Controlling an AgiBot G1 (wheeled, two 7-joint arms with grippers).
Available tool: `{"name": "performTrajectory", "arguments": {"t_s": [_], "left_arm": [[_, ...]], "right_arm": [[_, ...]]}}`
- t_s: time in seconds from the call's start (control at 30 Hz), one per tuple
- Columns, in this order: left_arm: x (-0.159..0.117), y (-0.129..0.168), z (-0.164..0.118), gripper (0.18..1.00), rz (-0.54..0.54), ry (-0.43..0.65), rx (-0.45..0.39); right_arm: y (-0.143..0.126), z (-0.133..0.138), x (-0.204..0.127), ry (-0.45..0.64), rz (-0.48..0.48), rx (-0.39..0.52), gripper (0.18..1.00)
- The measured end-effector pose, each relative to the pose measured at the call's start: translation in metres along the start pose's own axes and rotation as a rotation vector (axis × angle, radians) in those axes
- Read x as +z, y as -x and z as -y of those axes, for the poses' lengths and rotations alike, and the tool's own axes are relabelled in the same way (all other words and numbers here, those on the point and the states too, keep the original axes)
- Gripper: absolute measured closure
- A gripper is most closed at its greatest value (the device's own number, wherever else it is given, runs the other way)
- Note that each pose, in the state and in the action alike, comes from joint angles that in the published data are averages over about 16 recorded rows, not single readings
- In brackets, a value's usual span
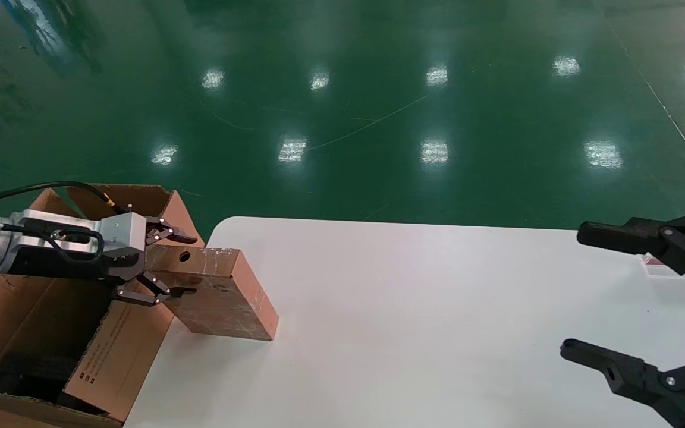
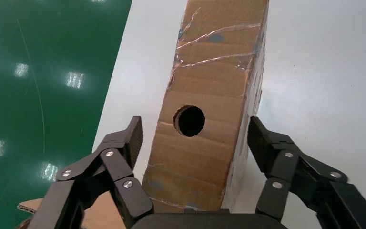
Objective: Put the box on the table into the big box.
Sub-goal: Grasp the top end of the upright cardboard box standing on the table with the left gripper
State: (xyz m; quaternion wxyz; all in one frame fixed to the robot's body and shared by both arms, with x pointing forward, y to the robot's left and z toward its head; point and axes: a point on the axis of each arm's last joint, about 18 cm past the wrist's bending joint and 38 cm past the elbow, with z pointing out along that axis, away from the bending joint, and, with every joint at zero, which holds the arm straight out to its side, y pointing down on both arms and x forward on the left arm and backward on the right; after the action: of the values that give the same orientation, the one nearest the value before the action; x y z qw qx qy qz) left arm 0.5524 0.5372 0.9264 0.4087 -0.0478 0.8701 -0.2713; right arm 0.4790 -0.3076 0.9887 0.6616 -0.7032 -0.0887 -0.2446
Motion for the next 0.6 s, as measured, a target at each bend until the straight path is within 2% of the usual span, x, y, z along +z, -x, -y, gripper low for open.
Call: {"name": "performTrajectory", "arguments": {"t_s": [0.3,0.6], "left_arm": [[-0.0008,0.0011,0.0004,0.483,0.003,-0.001,-0.003],[-0.007,0.0098,0.0089,0.694,0.039,-0.041,-0.055]], "right_arm": [[0.0,0.0,0.0,0.0,0.0,0.0,0.412],[0.0,0.0,0.0,0.0,0.0,0.0,0.629]]}}
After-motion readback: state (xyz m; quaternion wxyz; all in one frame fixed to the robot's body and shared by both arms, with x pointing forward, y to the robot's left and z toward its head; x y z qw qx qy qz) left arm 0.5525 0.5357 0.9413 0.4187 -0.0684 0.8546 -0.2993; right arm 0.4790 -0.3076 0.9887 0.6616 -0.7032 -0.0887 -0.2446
